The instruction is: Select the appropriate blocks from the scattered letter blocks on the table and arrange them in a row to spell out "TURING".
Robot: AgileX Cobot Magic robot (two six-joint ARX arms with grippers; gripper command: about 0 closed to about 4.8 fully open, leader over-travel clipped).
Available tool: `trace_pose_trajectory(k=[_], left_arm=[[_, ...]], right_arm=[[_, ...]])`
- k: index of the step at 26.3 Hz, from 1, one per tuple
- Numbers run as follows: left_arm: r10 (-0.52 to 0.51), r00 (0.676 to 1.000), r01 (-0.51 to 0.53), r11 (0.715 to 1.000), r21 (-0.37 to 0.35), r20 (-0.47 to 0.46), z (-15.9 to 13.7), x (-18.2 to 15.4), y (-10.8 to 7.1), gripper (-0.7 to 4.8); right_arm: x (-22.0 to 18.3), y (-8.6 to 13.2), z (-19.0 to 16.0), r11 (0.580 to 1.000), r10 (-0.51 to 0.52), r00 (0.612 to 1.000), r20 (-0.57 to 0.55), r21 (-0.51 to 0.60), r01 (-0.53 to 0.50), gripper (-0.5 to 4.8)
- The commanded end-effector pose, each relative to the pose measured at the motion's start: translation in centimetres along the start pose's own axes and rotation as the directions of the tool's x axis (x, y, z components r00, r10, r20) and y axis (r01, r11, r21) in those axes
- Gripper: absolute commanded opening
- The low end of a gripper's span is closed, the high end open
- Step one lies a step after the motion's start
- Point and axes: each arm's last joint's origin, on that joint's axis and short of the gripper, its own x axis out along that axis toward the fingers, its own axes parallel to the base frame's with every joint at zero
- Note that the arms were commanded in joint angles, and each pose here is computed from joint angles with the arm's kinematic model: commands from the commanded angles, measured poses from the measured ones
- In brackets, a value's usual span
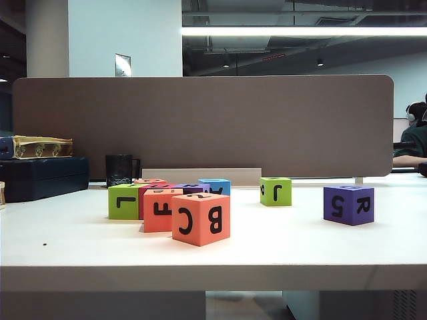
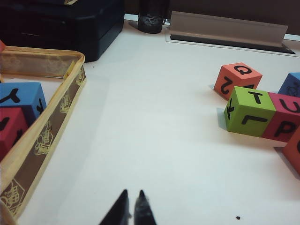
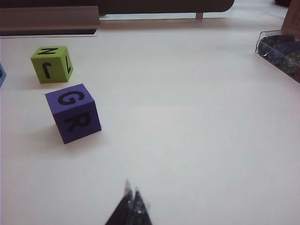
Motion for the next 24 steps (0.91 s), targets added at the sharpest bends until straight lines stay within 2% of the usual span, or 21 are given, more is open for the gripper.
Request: trace_pose_trajectory(k=[1, 16, 24], left_arm=[[-0.005, 1.000, 0.005, 1.000, -0.003, -0.006, 0.0, 0.0, 0.0, 0.18], [-0.005, 1.000, 0.005, 1.000, -0.003, -0.006, 0.0, 0.0, 0.0, 0.18], [-0.005, 1.000, 0.005, 1.000, -0.003, -0.006, 0.0, 0.0, 0.0, 0.18]], right_arm=[[-0.1, 0.0, 0.3, 1.000, -0.002, 0.999, 0.042, -0.002, 0.002, -0.01], [-0.1, 0.0, 0.6, 1.000, -0.002, 0.997, 0.072, -0.003, 0.002, -0.01], [-0.2, 0.1, 1.5, 0.999, 0.032, 0.986, 0.162, 0.006, -0.033, -0.01]])
